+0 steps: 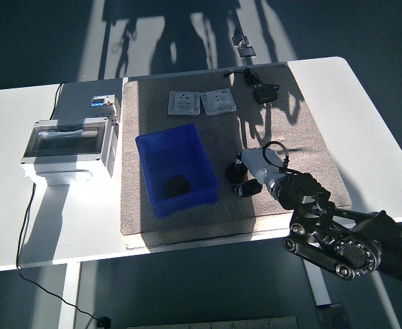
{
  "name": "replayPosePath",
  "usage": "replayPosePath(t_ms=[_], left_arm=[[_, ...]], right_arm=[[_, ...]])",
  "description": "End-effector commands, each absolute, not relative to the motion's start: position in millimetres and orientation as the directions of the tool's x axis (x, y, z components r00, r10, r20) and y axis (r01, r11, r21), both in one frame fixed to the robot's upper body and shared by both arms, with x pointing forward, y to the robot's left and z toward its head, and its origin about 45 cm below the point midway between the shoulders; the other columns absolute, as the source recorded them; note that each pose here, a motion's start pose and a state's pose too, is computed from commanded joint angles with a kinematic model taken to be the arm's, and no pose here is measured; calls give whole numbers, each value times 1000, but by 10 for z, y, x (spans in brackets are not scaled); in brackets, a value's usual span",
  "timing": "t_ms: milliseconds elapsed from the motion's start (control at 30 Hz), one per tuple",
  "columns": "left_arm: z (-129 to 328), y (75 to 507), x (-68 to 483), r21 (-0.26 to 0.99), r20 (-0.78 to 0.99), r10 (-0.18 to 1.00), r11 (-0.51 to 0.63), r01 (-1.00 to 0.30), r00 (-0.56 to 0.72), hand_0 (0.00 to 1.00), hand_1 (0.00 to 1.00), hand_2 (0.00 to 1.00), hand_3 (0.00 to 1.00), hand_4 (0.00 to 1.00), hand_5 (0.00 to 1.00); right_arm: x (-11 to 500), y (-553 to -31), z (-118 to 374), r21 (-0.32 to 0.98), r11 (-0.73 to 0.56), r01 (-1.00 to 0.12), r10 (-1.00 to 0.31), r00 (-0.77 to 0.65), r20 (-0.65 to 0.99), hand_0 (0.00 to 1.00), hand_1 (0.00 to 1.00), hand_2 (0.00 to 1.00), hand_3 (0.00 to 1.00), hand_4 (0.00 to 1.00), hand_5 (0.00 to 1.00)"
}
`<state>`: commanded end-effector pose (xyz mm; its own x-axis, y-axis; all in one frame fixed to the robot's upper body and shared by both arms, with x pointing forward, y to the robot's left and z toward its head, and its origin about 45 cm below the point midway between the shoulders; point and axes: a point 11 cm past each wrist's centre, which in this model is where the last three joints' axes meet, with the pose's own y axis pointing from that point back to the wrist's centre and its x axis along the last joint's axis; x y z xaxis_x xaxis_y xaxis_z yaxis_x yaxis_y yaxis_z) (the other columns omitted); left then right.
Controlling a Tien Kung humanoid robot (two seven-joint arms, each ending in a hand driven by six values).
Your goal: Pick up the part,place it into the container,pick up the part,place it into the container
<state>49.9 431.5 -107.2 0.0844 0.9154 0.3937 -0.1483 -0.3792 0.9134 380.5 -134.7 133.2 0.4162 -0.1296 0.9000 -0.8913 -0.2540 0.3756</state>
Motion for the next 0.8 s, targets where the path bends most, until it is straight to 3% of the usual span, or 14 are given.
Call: replayPosePath(t_ms=[33, 67, 233, 267, 433, 467, 800], left_arm=[[-1072, 4315, 500, 913, 394, 915, -379, -148, 84, 674, 573, 441, 567, 628, 848], [-1072, 4315, 500, 913, 394, 915, -379, -149, 84, 674, 573, 441, 567, 627, 849], [-1072, 4314, 497, 914, 393, 916, -379, -148, 85, 674, 573, 441, 567, 627, 849], [-1072, 4315, 495, 914, 393, 916, -379, -147, 85, 674, 573, 441, 567, 626, 851], [-1073, 4315, 490, 914, 393, 916, -378, -145, 87, 674, 573, 441, 567, 626, 851], [-1073, 4315, 491, 914, 393, 916, -378, -145, 88, 675, 574, 442, 568, 624, 850], [-1075, 4311, 480, 914, 393, 916, -379, -144, 85, 675, 573, 442, 568, 623, 849]], right_arm=[[3810, -1350, 1325, 374, -253, -892, -128, 414, 901, 931, 825, 822, 798, 774, 190], [3814, -1352, 1319, 373, -251, -893, -126, 412, 902, 932, 804, 771, 694, 729, 184], [3830, -1355, 1299, 365, -248, -897, -113, 401, 909, 932, 804, 771, 694, 729, 184], [3830, -1354, 1297, 362, -249, -899, -109, 397, 911, 924, 775, 728, 657, 640, 148], [3814, -1337, 1282, 368, -255, -894, -62, 395, 917, 924, 775, 728, 657, 640, 148], [3807, -1328, 1278, 371, -259, -892, -47, 396, 917, 900, 731, 670, 570, 432, 39], [3775, -1278, 1270, 380, -285, -880, 1, 396, 918, 908, 728, 659, 521, 379, 22]])
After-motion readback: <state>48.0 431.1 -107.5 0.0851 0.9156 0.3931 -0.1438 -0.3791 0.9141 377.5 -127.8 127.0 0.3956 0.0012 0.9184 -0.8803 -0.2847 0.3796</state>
